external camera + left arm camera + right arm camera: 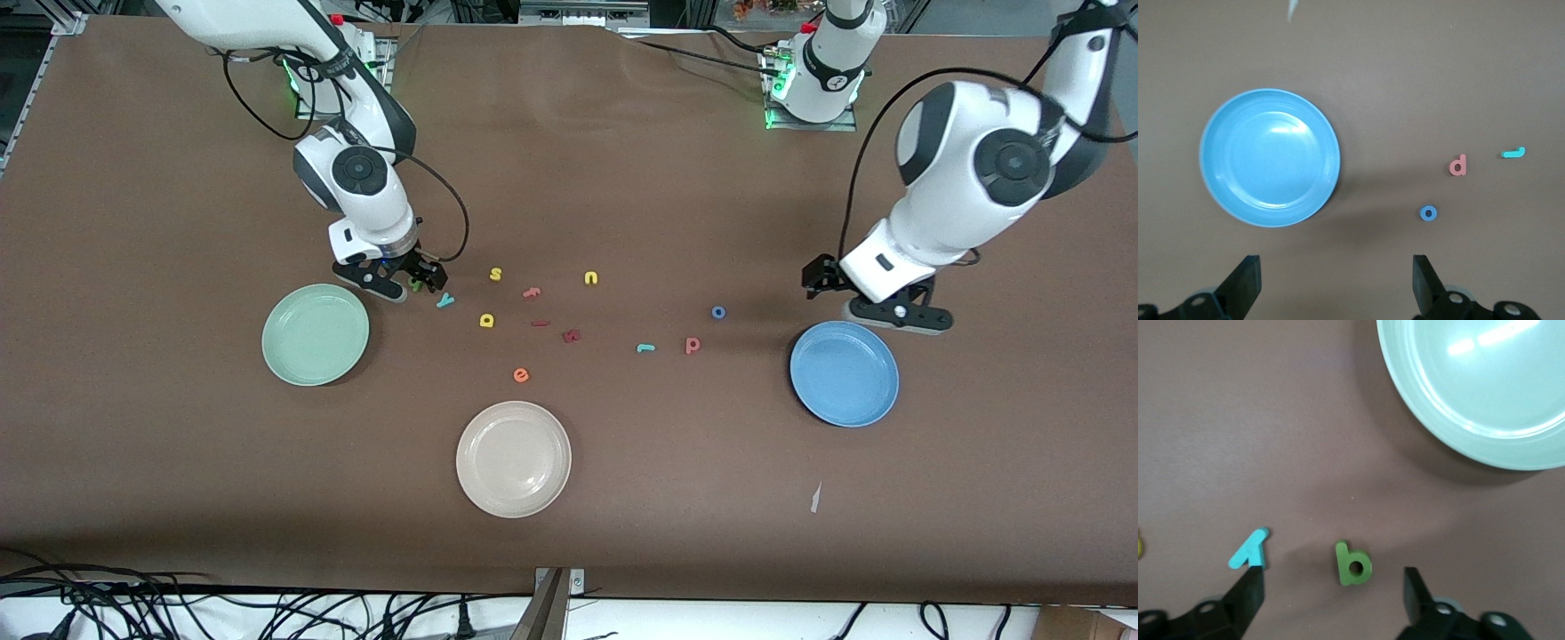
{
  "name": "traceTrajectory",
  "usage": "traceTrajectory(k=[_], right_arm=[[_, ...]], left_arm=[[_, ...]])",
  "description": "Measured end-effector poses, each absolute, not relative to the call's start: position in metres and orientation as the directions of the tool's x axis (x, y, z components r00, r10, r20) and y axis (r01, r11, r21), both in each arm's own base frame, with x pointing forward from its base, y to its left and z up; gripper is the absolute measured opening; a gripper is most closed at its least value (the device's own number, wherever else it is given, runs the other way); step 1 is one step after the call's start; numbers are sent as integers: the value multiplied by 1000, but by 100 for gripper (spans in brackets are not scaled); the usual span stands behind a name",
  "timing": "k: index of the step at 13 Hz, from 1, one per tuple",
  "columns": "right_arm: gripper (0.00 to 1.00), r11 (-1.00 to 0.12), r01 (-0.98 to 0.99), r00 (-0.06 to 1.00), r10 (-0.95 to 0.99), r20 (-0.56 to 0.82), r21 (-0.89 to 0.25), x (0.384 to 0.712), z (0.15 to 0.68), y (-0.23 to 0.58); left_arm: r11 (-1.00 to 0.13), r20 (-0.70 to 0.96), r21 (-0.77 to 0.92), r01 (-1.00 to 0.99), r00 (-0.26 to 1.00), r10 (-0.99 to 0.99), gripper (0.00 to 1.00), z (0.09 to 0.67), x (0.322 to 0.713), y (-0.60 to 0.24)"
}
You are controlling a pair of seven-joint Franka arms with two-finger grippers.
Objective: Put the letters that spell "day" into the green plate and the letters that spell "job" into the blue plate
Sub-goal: 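Place the green b on the green plate while the left gripper lowers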
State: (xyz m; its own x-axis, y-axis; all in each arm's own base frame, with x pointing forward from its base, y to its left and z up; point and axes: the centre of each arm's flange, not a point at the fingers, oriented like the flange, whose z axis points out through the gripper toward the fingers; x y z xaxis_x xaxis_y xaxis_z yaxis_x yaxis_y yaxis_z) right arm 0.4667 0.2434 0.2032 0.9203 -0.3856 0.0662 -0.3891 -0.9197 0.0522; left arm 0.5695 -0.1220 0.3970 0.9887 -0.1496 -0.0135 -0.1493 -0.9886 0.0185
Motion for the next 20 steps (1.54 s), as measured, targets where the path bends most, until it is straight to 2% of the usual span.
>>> traceTrajectory(k=[1, 2, 8, 10, 11, 13, 16, 20], right_arm=[[89, -919, -391, 920, -388, 59, 56, 467, 198, 242], [75, -918, -393, 919, -390, 55, 58, 466, 196, 240], [70, -920, -385, 923, -384, 25, 79, 462, 175, 237], [65, -921, -381, 925, -380, 24, 80, 461, 173, 237], [56, -922, -380, 925, -379, 28, 73, 463, 174, 238], [29, -922, -382, 924, -381, 33, 66, 465, 176, 239], [27, -918, -387, 922, -384, 52, 83, 474, 183, 230], [27, -921, -299, 954, -293, 63, 249, 504, 231, 196]], left_arm=[[-987, -15, 19, -162, 987, -162, 100, 382, 567, -129], [-982, -31, 21, -190, 981, -190, 100, 362, 562, -145], [-966, -189, 24, -258, 948, -258, 100, 260, 547, -186], [-961, -191, 25, -275, 942, -274, 100, 247, 548, -198], [-960, -175, 25, -279, 944, -279, 100, 249, 551, -208], [-965, -108, 25, -262, 959, -263, 100, 253, 558, -231], [-970, -45, 34, -241, 969, -243, 100, 228, 558, -258], [-970, -23, 40, -239, 971, -240, 100, 193, 565, -268]])
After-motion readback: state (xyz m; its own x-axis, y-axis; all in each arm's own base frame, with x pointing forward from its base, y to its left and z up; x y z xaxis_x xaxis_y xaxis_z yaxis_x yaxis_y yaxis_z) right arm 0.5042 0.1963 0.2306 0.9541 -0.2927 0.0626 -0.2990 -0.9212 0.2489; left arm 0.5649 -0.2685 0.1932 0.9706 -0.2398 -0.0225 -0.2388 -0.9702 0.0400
